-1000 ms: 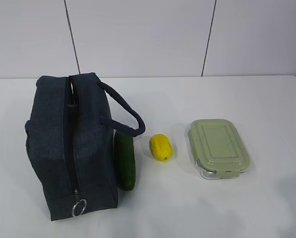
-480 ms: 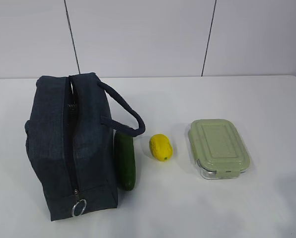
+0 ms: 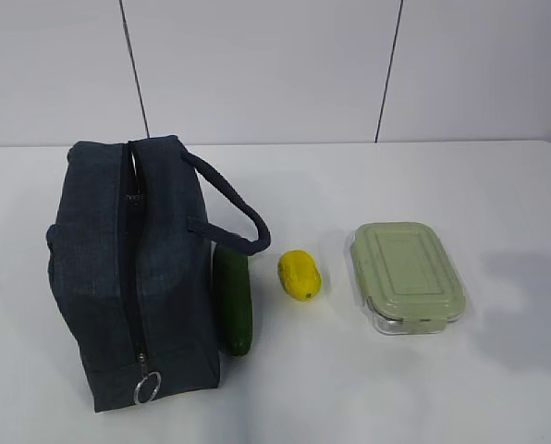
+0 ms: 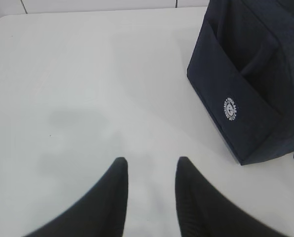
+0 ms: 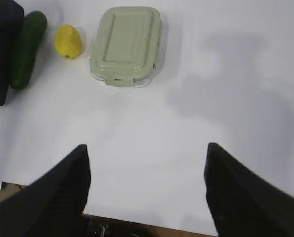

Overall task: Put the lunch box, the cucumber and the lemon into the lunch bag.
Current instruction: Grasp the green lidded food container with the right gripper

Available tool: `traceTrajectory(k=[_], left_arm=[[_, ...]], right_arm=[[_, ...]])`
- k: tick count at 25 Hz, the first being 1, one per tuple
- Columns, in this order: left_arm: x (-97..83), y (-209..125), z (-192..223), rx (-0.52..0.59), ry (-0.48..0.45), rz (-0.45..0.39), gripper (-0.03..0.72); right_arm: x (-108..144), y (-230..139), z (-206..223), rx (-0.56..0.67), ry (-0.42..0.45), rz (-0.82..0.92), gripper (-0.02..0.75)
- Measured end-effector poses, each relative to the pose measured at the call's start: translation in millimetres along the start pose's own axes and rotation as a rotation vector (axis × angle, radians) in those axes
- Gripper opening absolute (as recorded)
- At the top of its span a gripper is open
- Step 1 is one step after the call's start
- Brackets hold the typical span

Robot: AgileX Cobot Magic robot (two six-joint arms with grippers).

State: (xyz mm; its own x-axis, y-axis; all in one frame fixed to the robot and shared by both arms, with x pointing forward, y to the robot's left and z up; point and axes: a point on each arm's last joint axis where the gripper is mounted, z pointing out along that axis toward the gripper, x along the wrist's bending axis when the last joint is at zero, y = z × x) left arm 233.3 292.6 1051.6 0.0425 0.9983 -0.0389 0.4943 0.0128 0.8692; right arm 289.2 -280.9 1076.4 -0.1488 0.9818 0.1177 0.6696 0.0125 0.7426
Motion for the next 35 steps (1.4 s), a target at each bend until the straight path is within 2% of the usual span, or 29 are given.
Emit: traceTrajectory(k=[4,10,15,20,26,35], left_arm=[[0.0,0,0,0.000,0.000,0.000,0.234],[0.0,0,0,0.000,0.000,0.000,0.234],[0.0,0,0,0.000,0.000,0.000,0.234],[0.0,0,0,0.000,0.000,0.000,0.234],[0.0,0,0,0.000,0.000,0.000,0.234],[0.0,0,0,0.000,0.000,0.000,0.234]], right_arm=[[-3,34,18,0.096,0.024,-0.033,0.540],[0,76,47,0.167,0.158,-0.070,0.545],[-2,94,74,0.226,0.230,-0.102,0.546],[-15,109,103,0.242,0.302,-0.056,0.546],[-44,115,138,0.224,0.462,0.052,0.546],[-72,95,206,0.343,0.627,0.117,0.546]])
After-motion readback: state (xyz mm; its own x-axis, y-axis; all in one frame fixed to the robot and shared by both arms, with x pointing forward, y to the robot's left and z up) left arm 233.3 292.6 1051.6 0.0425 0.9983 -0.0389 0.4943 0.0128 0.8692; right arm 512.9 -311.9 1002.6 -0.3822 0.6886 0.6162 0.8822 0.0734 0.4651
